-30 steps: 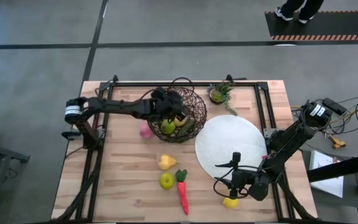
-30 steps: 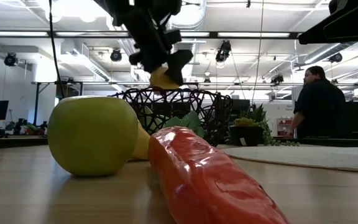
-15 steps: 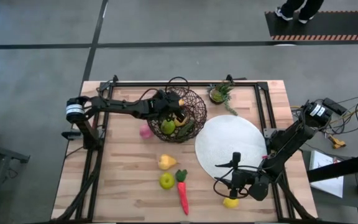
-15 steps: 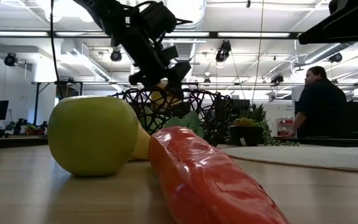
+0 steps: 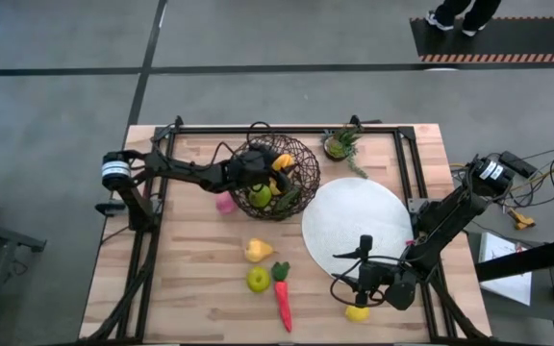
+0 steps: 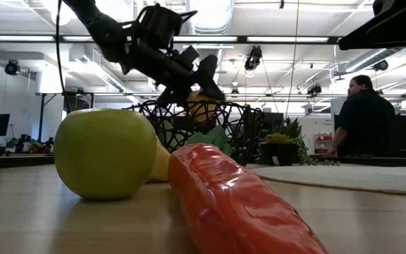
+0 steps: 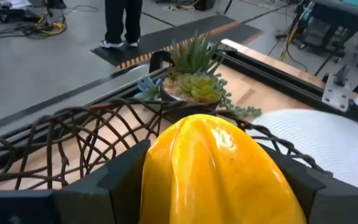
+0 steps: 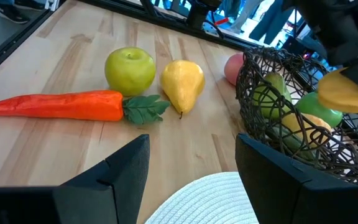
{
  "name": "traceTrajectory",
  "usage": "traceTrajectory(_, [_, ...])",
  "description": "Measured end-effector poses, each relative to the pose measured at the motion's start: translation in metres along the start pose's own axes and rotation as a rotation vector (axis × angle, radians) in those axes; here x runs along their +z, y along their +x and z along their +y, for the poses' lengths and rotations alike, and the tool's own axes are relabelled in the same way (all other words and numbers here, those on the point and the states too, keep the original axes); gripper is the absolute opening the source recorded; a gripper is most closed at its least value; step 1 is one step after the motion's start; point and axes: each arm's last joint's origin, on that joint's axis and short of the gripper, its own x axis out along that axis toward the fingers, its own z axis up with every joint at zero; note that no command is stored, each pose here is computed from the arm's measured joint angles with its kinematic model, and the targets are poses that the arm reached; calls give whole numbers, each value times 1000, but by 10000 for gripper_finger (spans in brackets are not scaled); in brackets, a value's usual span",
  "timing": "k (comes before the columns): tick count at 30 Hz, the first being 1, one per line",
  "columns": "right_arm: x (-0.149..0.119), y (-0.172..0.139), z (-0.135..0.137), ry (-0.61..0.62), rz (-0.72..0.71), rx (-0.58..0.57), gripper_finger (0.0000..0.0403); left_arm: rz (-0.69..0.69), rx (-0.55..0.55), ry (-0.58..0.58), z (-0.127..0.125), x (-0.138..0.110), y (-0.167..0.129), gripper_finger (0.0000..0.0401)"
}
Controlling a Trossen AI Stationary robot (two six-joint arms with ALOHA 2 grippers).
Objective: Build produce basket
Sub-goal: Put the starfruit into the wire basket
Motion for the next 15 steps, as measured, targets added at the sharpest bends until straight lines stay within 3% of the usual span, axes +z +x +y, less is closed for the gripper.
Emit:
traceTrajectory(7, [0, 0, 0, 0, 0, 0, 224, 10, -27, 0, -1, 0, 0, 240])
traceTrajectory(15, [0, 0, 0, 0, 0, 0, 224, 31, -92, 0, -1, -1, 0, 309])
